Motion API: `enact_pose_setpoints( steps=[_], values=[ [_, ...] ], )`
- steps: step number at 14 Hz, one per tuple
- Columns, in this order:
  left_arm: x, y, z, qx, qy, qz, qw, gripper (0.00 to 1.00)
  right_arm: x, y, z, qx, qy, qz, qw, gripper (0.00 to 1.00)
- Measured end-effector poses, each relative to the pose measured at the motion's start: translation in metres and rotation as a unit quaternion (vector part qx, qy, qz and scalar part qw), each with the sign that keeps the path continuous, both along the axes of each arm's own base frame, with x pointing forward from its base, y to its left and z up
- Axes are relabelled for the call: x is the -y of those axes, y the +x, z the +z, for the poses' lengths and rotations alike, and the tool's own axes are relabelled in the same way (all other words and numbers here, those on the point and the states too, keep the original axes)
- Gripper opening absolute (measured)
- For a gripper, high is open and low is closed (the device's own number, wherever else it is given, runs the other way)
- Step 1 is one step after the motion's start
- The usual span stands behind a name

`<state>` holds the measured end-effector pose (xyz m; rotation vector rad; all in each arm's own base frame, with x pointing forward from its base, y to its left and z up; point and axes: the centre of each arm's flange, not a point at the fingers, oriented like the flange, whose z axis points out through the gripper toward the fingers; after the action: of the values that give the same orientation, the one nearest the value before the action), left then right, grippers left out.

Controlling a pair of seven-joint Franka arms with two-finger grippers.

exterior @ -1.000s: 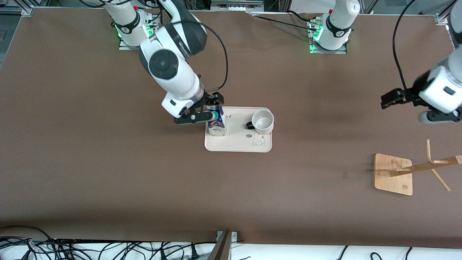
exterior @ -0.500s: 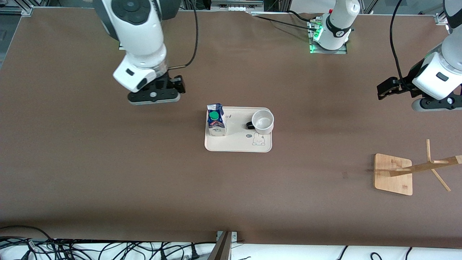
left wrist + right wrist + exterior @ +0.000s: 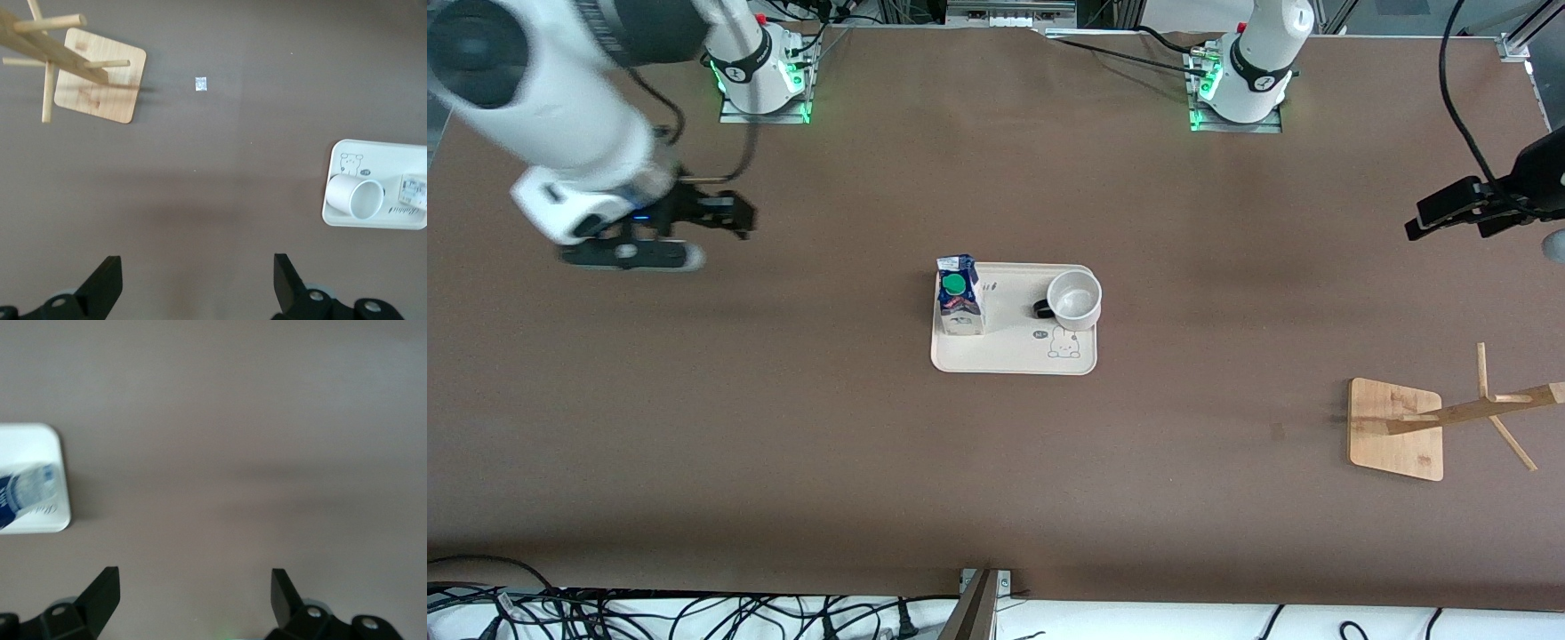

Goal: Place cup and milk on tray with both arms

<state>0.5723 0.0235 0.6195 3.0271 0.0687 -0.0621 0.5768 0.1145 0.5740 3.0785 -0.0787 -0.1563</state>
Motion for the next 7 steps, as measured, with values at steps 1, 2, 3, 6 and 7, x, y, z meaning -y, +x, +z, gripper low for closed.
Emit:
enact_pose_setpoints(
  steps=[1,2,3,6,7],
  values=[
    [0.002,0.000,0.000,0.002,0.000,-0.013,1.000,1.00,0.039,0.003,0.005,0.002,0.007,0.002,1.000,1.00],
    [0.008,0.000,0.000,0.003,0.001,-0.023,1.000,1.00,0.068,0.002,0.008,0.002,0.010,0.012,1.000,1.00],
    [0.015,0.000,0.000,0.003,0.002,-0.030,1.000,1.00,0.089,-0.001,0.009,0.005,0.013,0.021,1.000,1.00],
    [0.027,-0.001,0.000,0.002,0.003,-0.040,0.999,1.00,0.119,-0.018,0.015,0.032,0.021,0.030,0.999,1.00],
    [0.026,-0.001,-0.001,0.001,0.003,-0.040,0.999,1.00,0.122,-0.027,0.020,0.035,0.022,0.027,0.999,1.00]
  ],
)
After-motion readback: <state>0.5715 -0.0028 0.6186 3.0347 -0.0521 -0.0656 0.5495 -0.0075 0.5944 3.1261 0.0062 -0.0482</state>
